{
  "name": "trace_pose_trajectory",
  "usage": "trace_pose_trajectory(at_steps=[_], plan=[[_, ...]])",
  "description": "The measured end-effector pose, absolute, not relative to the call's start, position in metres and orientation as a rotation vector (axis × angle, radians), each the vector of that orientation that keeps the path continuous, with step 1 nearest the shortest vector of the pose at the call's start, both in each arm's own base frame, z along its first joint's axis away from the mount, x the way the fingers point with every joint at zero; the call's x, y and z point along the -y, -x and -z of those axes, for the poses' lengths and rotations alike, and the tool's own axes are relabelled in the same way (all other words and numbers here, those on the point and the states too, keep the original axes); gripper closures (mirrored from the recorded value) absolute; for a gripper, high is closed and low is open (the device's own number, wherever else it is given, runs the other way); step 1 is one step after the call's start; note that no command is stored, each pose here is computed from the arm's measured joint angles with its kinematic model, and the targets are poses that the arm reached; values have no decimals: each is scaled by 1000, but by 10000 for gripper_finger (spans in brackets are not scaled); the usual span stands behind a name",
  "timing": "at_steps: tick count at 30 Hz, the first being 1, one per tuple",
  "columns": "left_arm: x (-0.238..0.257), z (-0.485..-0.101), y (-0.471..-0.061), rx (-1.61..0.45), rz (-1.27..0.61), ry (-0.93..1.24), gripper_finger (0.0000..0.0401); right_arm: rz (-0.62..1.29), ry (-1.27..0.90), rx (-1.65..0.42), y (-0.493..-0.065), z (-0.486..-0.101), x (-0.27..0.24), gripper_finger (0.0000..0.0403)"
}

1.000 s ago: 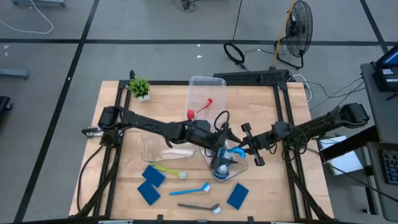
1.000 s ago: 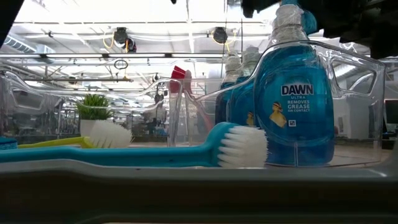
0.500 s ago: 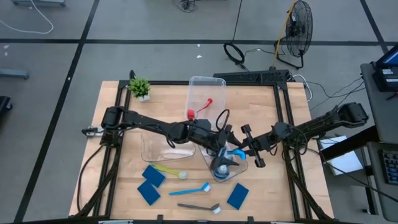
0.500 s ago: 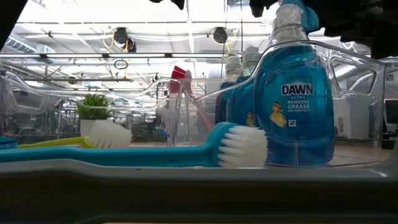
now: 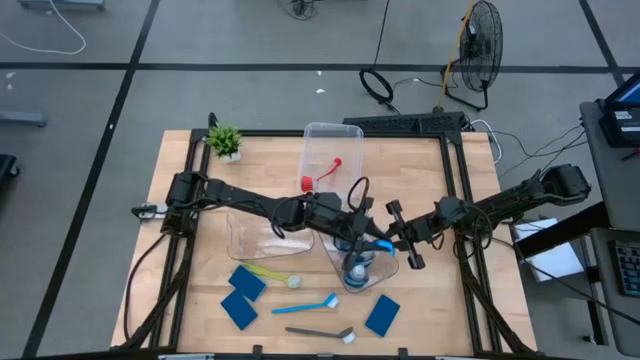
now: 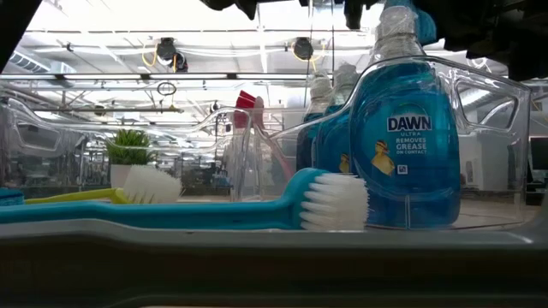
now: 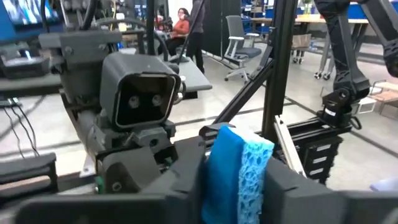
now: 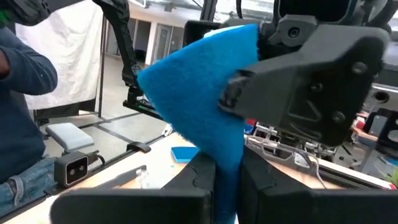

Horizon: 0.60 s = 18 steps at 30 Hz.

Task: Pick & Place Kitchen Sink Supplies
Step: Put the blue sponge into the left transparent bin

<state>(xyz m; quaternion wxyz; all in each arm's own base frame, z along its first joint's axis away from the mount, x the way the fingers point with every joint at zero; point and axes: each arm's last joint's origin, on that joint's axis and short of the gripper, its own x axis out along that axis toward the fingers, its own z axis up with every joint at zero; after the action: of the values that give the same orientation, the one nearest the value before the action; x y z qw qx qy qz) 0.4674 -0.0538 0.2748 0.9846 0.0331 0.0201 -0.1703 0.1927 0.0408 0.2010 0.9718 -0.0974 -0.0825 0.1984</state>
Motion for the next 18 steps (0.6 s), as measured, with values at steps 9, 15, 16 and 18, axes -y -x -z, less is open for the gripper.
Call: trace_pose_trajectory(at_steps=[9, 15, 16, 18], plan=[[56, -321, -433, -130, 245, -100, 379, -401, 77, 156, -193, -203, -40, 297], [71, -356, -384, -301, 3, -236, 390, -421, -1, 147, -192, -204, -41, 204], [73, -357, -374, -360, -42, -237, 390, -422, -7, 138, -192, -203, -41, 194], [77, -358, -351, -492, -149, -235, 385, -420, -9, 137, -192, -203, -41, 177]])
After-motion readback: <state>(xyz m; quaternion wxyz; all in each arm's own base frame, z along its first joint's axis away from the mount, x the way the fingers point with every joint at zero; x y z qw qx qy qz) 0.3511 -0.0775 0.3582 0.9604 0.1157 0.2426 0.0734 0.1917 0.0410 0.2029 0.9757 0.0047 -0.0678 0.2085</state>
